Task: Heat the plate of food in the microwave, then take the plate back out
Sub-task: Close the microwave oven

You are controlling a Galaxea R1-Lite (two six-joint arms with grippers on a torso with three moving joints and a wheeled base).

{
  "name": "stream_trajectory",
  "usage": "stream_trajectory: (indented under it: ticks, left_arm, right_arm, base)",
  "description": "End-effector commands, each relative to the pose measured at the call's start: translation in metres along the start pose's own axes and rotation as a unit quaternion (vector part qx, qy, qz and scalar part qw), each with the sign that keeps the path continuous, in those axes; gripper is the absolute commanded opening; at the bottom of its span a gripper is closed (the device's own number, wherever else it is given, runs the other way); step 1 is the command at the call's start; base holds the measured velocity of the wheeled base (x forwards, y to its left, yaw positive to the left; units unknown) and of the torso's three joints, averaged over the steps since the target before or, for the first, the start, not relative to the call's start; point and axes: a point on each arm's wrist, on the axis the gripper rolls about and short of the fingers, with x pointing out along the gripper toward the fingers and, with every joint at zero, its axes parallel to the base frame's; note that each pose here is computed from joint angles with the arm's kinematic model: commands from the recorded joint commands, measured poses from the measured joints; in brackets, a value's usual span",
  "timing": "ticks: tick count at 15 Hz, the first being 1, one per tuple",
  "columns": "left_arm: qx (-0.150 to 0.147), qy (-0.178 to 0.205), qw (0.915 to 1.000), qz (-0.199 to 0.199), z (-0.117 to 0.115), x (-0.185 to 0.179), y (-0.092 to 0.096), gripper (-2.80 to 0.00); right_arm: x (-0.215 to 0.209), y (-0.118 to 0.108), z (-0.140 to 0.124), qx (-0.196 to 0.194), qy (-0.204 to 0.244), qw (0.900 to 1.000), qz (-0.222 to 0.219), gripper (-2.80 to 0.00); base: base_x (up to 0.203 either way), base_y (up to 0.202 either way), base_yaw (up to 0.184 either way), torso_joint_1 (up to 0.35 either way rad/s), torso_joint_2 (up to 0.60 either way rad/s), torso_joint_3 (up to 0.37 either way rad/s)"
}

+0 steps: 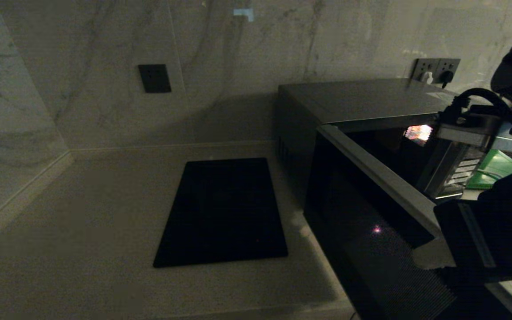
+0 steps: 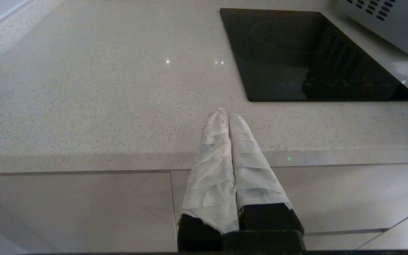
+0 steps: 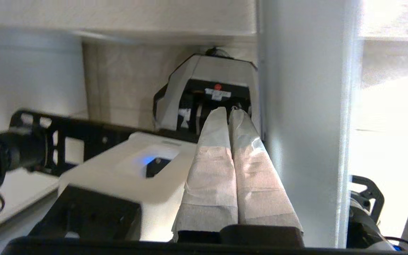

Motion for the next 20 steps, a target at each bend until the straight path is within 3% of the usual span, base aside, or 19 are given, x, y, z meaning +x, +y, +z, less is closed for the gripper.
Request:
stream_trajectory:
  ticks: [1, 9, 20]
  left_arm:
    - [0.0, 0.0, 1.0, 0.0, 0.0, 0.0, 0.0, -2.8]
    - [0.0, 0.0, 1.0, 0.0, 0.0, 0.0, 0.0, -2.8]
    - [0.0, 0.0, 1.0, 0.0, 0.0, 0.0, 0.0, -2.8]
  right_arm:
    - [-0.002, -0.014, 0.005, 0.027, -0.008, 1.0, -0.013, -2.8]
    - [-0.004, -0.054, 0.02, 0.109, -0.032, 0.992, -0.057, -2.8]
    - [0.04, -0.086, 0.089, 0.21, -0.116, 0.966, -0.098, -2.8]
  base:
    - [0.0, 0.0, 0.0, 0.0, 0.0, 0.0]
    - [0.0, 0.0, 0.0, 0.0, 0.0, 0.0]
    - [0.0, 0.0, 0.0, 0.0, 0.0, 0.0]
